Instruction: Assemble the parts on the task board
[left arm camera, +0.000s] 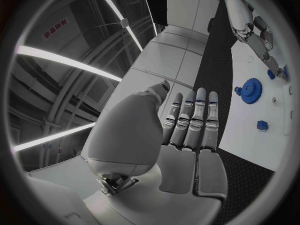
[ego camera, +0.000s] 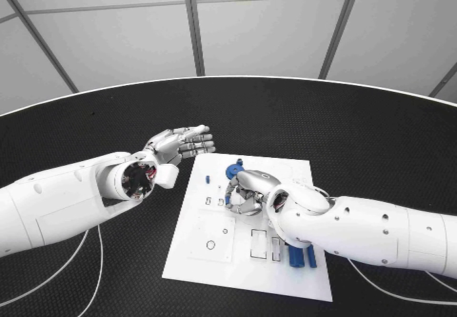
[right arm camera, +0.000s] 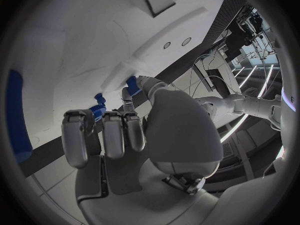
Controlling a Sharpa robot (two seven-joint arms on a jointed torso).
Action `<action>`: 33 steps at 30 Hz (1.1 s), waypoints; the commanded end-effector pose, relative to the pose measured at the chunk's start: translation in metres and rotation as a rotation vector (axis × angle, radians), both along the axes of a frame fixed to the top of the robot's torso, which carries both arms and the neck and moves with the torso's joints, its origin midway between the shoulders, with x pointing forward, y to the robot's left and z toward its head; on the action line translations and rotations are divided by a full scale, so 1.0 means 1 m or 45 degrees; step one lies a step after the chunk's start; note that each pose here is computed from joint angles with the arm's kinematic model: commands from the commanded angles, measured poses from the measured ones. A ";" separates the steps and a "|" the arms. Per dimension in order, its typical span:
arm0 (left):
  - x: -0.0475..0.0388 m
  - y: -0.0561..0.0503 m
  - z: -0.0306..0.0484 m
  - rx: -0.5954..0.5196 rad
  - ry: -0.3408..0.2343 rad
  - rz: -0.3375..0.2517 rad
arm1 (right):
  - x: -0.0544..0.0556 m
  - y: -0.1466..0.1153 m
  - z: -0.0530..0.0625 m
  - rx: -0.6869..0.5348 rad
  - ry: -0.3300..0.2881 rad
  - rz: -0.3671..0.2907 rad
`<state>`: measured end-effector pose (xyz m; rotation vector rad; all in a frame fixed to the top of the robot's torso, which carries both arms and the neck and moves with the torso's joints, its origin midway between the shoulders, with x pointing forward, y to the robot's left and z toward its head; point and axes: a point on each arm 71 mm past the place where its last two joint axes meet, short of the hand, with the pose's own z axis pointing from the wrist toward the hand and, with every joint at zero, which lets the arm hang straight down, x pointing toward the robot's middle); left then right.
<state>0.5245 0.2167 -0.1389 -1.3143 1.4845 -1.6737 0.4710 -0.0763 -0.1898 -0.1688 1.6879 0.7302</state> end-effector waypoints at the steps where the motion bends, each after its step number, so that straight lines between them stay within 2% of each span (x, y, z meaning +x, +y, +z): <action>1: 0.0000 0.000 0.0000 0.000 0.000 -0.001 | 0.000 0.000 0.000 -0.003 0.003 0.000; 33: -0.0005 0.001 0.0000 0.000 0.002 -0.002 | -0.001 0.002 -0.001 -0.010 0.012 -0.001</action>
